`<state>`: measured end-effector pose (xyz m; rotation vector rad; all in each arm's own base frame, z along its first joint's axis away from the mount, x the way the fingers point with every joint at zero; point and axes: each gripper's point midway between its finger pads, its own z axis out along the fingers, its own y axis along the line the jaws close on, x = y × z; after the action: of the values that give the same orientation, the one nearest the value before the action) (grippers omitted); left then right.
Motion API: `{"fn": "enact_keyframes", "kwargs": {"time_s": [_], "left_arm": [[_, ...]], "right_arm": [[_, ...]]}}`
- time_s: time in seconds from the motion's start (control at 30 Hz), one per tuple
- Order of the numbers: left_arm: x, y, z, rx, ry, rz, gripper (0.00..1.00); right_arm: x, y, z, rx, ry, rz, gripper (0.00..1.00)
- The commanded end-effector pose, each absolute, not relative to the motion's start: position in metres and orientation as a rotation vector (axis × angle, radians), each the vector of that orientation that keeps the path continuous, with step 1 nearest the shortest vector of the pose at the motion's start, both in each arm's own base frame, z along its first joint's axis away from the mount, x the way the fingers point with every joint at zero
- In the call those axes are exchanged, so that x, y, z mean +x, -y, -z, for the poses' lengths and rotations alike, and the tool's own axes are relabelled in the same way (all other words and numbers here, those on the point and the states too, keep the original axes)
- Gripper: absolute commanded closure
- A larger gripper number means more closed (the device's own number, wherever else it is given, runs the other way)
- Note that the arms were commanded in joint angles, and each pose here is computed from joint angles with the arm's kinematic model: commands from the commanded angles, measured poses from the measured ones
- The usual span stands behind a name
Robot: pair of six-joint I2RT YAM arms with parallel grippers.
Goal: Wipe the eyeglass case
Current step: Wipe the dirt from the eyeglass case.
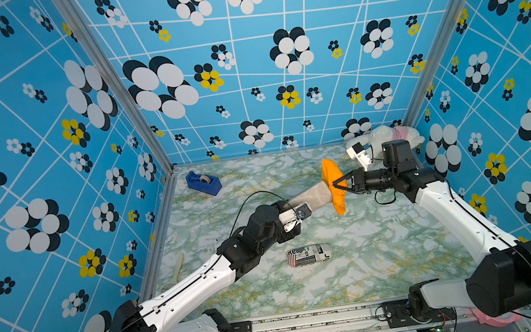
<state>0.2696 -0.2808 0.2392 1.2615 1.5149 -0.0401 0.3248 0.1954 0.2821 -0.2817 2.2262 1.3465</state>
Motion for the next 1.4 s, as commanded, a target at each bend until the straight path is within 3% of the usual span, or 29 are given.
{"fn": "enact_keyframes", "kwargs": {"time_s": [0.0, 0.37, 0.83, 1.1, 1.37], "left_arm": [[0.256, 0.289, -0.277, 1.233, -1.418, 0.117, 1.00], [0.265, 0.290, -0.279, 1.225, -1.410, 0.102, 0.99], [0.278, 0.280, -0.295, 1.144, -1.430, 0.144, 0.99], [0.270, 0.278, -0.289, 1.171, -1.452, 0.174, 1.00], [0.250, 0.278, -0.273, 1.277, -1.471, 0.167, 1.00]], "right_arm": [[0.331, -0.197, -0.299, -0.373, -2.181, -1.309, 1.00], [0.271, -0.232, -0.296, -0.521, -2.140, -1.621, 1.00], [0.226, -0.221, -0.258, -0.459, -2.252, -1.597, 1.00], [0.246, -0.215, -0.260, -0.468, -2.271, -1.432, 1.00], [0.283, -0.205, -0.296, -0.535, -2.252, -1.220, 1.00]]}}
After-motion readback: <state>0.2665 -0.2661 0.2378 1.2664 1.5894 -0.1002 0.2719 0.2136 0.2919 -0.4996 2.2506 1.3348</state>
